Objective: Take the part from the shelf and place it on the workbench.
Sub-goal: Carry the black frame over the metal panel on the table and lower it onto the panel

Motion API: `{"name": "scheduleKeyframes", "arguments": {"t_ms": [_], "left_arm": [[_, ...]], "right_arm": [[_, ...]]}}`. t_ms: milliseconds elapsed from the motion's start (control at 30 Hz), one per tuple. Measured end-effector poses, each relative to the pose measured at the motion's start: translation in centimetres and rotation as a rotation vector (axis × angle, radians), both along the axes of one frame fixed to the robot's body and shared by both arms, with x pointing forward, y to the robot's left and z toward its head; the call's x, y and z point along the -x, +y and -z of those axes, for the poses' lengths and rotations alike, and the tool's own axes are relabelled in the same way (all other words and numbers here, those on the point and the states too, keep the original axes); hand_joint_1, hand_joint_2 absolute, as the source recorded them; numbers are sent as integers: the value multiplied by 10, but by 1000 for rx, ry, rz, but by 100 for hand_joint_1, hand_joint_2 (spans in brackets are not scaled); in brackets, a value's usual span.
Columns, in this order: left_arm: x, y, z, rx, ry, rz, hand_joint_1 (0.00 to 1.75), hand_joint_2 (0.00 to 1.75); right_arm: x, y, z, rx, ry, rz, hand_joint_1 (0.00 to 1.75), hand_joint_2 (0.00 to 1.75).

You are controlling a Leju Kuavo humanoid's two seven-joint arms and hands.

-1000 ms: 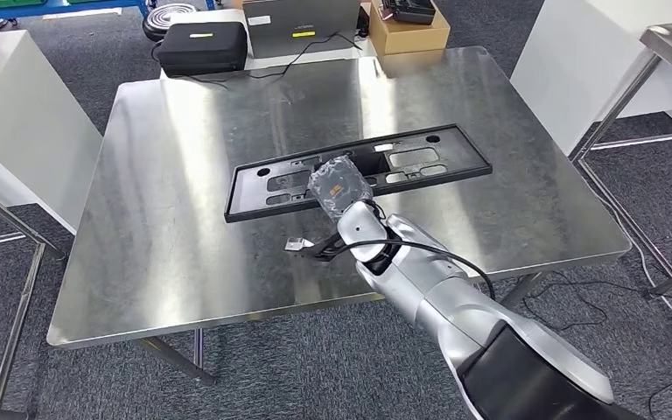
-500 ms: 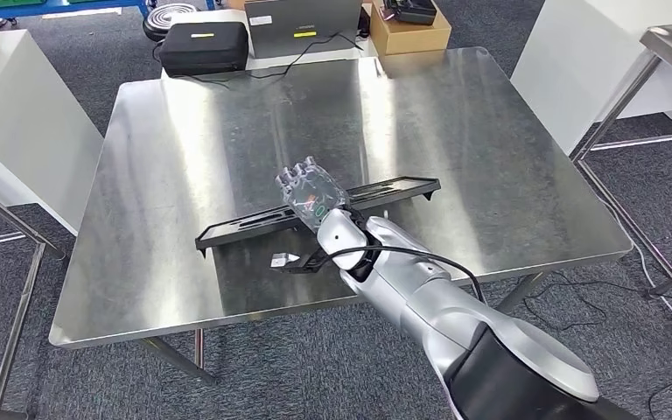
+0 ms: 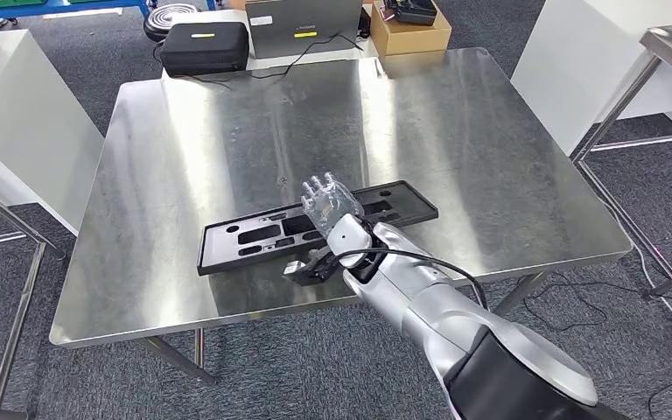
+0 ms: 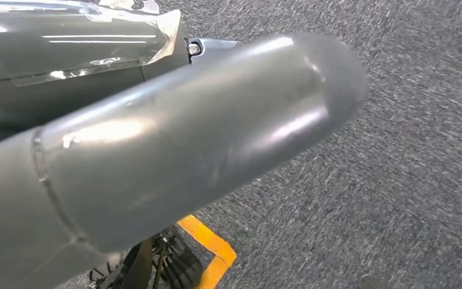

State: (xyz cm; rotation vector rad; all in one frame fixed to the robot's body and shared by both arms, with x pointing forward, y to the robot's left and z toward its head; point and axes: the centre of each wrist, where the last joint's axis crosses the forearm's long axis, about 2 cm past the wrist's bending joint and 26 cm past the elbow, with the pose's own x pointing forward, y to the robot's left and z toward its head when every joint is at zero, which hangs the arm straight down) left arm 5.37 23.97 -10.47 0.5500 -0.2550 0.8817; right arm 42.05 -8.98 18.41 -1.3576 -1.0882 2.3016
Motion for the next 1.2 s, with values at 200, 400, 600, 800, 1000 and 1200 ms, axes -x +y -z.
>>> {"name": "scheduleKeyframes", "arguments": {"t_ms": [200, 400, 600, 800, 1000, 1200], "left_arm": [[0, -1, 0, 16, -16, -26, 0, 0], [0, -1, 0, 22, -23, -28, 0, 0], [0, -2, 0, 21, -23, -47, 0, 0], [1, -7, 0, 14, -7, -79, 0, 0], [2, -10, -1, 17, -2, -86, 0, 0], [2, -11, -1, 0, 13, -100, 0, 0]], "right_arm": [[3, -5, 9, -93, 358, 220, 0, 0], [1, -9, 8, -219, 610, 351, 0, 0], [-4, -8, 0, -417, 506, 271, 0, 0], [-15, -4, -28, -621, 226, 128, 0, 0], [-17, -3, -33, -645, 205, 120, 0, 0], [-17, -2, -42, -775, -76, 29, 0, 0]]}}
